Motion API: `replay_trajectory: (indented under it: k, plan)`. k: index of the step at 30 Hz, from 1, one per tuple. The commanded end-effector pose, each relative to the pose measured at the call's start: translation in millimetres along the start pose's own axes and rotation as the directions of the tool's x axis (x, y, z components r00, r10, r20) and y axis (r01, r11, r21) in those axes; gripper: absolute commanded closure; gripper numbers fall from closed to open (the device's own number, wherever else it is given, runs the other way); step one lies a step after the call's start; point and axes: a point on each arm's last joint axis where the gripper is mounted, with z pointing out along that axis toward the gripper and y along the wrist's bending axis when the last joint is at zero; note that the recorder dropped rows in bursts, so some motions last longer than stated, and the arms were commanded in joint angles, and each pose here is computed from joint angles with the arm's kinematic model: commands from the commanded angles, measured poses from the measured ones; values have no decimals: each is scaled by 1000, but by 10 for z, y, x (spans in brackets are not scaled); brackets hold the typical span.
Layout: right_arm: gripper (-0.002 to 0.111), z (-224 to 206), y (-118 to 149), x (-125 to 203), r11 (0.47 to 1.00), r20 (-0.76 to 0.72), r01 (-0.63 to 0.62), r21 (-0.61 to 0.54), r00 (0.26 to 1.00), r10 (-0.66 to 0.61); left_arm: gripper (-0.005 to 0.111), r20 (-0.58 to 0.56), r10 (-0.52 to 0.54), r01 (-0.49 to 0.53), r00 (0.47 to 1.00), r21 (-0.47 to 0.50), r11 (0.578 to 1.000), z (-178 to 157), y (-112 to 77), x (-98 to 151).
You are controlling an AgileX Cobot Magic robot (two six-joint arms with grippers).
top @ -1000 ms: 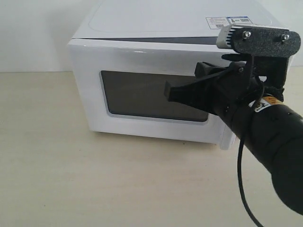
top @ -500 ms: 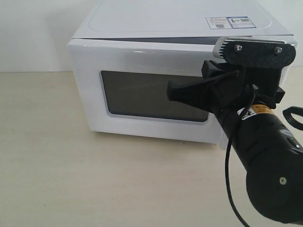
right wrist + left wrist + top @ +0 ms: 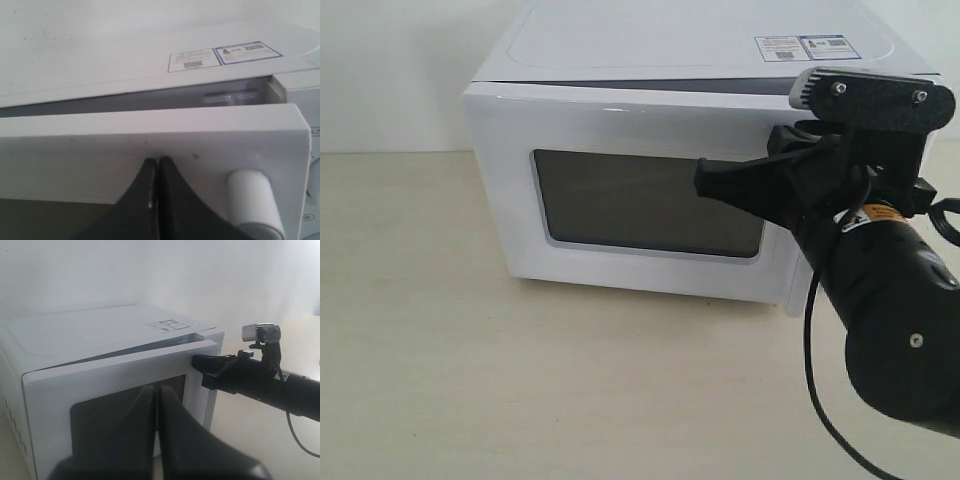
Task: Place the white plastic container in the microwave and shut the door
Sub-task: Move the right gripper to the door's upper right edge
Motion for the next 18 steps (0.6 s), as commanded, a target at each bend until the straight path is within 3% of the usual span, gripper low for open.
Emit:
replay_trajectory:
  k: [1, 18]
  plan:
    - [108, 44, -18, -44, 1000, 20, -3, 13, 1000, 3, 103, 4, -15, 15, 1000, 9, 1000, -9, -11, 3]
    - [108, 247, 87, 44, 997, 51, 50, 51, 997, -52, 103, 4, -30, 30, 1000, 19, 999, -9, -20, 3]
